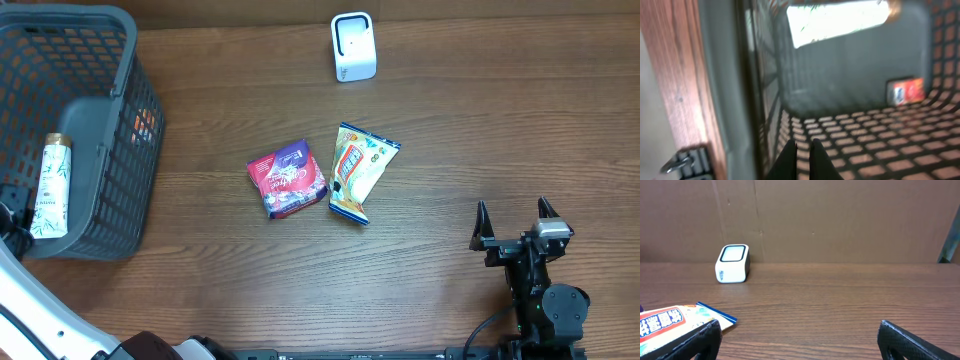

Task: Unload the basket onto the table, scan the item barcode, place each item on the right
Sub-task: 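Grasp the orange box in the basket with the left gripper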

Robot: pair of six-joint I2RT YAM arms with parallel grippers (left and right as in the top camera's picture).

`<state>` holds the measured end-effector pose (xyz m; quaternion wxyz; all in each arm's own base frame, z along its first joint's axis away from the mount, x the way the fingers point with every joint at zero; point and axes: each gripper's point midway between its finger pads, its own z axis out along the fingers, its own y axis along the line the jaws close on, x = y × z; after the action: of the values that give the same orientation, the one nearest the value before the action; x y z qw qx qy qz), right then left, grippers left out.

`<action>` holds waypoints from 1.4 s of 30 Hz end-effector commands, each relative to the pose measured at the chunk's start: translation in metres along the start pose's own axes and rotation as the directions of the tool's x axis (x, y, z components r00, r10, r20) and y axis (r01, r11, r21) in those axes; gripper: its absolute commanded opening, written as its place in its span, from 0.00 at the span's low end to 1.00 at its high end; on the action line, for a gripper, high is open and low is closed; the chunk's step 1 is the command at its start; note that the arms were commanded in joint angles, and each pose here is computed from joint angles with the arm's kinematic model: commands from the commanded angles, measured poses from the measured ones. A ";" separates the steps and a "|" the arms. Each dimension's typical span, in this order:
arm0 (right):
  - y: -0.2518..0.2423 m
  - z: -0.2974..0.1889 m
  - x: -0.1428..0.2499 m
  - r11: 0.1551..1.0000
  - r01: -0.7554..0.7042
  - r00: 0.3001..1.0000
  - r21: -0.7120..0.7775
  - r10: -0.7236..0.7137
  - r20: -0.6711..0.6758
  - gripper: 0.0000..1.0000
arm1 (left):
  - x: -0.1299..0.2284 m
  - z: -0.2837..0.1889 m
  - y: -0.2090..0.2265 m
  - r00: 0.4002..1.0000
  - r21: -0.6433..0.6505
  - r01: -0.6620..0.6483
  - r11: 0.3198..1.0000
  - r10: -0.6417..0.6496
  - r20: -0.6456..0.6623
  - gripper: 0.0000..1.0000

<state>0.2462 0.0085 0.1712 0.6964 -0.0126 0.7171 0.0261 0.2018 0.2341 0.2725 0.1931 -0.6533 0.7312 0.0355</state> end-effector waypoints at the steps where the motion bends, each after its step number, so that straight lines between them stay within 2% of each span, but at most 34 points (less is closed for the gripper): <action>1: 0.001 0.000 0.001 1.000 -0.002 1.000 -0.002 0.002 0.007 1.00 | 0.024 0.001 0.009 0.994 -0.032 -0.040 0.999 0.037 -0.100 0.04; 16: 0.001 0.000 0.001 1.000 -0.002 1.000 -0.002 0.002 0.007 1.00 | 0.060 -0.006 0.021 0.970 -0.094 -0.100 0.991 0.076 -0.233 0.04; 21: 0.001 0.000 0.001 1.000 -0.002 1.000 -0.002 0.002 0.007 1.00 | 0.072 -0.009 0.005 0.944 0.027 -0.153 0.988 0.154 -0.293 0.04; 28: 0.001 0.000 0.001 1.000 -0.002 1.000 -0.002 0.002 0.007 1.00 | 0.090 -0.016 -0.019 0.914 0.171 -0.129 0.977 0.184 -0.361 0.04; 32: 0.001 0.000 0.001 1.000 -0.002 1.000 -0.002 0.002 0.007 1.00 | 0.084 -0.013 -0.015 0.926 0.130 -0.152 0.980 0.187 -0.329 0.04; 37: 0.001 0.000 0.001 1.000 -0.002 1.000 -0.002 0.002 0.007 1.00 | 0.040 -0.002 0.002 0.981 -0.036 -0.151 0.988 0.145 -0.130 0.04; 42: 0.001 0.000 0.001 1.000 -0.002 1.000 -0.002 0.002 0.007 1.00 | 0.058 -0.004 -0.001 0.966 0.005 -0.151 0.989 0.149 -0.210 0.04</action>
<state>0.2462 0.0085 0.1711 0.6963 -0.0125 0.7172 0.0263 0.2033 0.1838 0.2601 0.1236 -0.5927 0.7958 -0.0147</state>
